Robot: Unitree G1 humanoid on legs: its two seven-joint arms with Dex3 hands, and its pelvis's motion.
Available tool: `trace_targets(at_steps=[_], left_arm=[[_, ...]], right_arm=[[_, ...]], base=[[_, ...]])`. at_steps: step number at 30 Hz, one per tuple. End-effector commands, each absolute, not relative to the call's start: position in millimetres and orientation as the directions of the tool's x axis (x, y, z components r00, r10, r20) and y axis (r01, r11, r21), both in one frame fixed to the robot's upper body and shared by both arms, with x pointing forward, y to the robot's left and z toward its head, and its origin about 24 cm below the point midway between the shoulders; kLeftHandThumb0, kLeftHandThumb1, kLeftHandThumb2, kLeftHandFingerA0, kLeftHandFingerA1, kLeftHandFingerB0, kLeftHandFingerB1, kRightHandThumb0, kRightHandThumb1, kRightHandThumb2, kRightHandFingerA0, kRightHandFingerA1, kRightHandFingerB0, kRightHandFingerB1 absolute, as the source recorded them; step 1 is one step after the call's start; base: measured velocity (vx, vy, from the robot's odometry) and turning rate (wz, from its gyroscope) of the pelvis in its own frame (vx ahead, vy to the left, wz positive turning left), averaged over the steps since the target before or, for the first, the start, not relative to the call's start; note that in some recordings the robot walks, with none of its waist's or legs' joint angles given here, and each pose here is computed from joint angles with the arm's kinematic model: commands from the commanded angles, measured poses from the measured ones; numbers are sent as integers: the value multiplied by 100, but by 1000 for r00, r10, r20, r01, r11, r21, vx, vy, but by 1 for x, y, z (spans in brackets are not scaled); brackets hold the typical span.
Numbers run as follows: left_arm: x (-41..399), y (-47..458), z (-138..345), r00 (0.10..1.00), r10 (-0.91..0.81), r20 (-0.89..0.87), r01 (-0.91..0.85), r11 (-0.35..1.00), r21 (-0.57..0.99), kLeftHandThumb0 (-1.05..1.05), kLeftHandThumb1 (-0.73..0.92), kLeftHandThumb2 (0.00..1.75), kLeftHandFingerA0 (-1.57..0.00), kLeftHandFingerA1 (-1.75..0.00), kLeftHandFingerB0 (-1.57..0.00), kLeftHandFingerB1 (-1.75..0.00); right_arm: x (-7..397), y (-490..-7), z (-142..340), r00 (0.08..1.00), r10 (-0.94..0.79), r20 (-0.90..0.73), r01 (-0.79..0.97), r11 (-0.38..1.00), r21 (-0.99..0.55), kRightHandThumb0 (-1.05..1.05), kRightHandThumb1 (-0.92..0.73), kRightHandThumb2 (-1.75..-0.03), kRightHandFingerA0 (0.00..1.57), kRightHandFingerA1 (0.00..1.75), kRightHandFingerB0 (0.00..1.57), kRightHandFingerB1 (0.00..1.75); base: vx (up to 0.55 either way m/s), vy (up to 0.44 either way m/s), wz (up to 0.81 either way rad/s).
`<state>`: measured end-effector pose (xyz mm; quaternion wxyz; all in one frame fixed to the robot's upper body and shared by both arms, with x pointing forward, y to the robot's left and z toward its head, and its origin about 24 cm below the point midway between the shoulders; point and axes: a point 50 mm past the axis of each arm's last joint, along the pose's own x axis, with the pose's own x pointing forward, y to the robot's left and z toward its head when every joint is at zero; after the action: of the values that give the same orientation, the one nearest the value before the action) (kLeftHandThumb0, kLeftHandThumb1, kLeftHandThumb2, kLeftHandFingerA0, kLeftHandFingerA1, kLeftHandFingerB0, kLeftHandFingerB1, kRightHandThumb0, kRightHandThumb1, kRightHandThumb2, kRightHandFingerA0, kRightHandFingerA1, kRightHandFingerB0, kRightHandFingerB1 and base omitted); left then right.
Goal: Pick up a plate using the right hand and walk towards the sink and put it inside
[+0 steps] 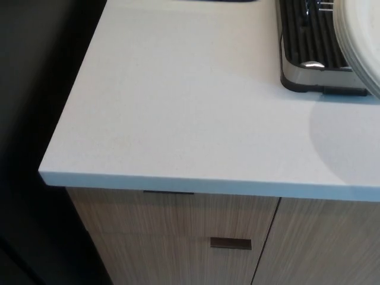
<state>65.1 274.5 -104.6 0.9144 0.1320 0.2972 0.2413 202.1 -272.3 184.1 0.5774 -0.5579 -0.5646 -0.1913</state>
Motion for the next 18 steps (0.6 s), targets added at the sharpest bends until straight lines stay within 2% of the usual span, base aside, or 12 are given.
trace_targets(at_steps=[1, 6, 7, 10, 18], left_arm=[[64, 277, -101, 723, 534, -439, -391, 840, 377, 10, 71, 147, -157, -154, -152, -148], [61, 276, -102, 729, 527, -438, -370, 841, 396, 10, 71, 146, -157, -153, -152, -148], [60, 276, -103, 726, 527, -441, -366, 840, 401, 10, 72, 147, -157, -153, -152, -147], [59, 277, -104, 723, 530, -444, -363, 838, 408, 10, 72, 147, -157, -153, -152, -147], [44, 275, -108, 709, 514, -483, -353, 851, 388, 11, 66, 145, -157, -153, -154, -148]], right_arm=[[205, -272, 185, 308, 370, 877, 847, 313, -429, -22, -66, -107, 85, 162, 85, 108], [205, -272, 185, 320, 377, 869, 839, 313, -445, -17, -56, -114, 86, 162, 85, 106], [205, -272, 185, 308, 381, 872, 840, 320, -437, -15, -54, -116, 87, 164, 85, 106], [206, -271, 187, 292, 388, 874, 845, 324, -426, -15, -54, -116, 87, 164, 85, 106], [206, -271, 187, 311, 385, 869, 844, 309, -439, -15, -51, -114, 86, 162, 84, 106]], base=[[-81, -193, 8], [-62, -289, 6], [-89, -455, -147], [-42, -368, -2], [-24, -154, 3]])
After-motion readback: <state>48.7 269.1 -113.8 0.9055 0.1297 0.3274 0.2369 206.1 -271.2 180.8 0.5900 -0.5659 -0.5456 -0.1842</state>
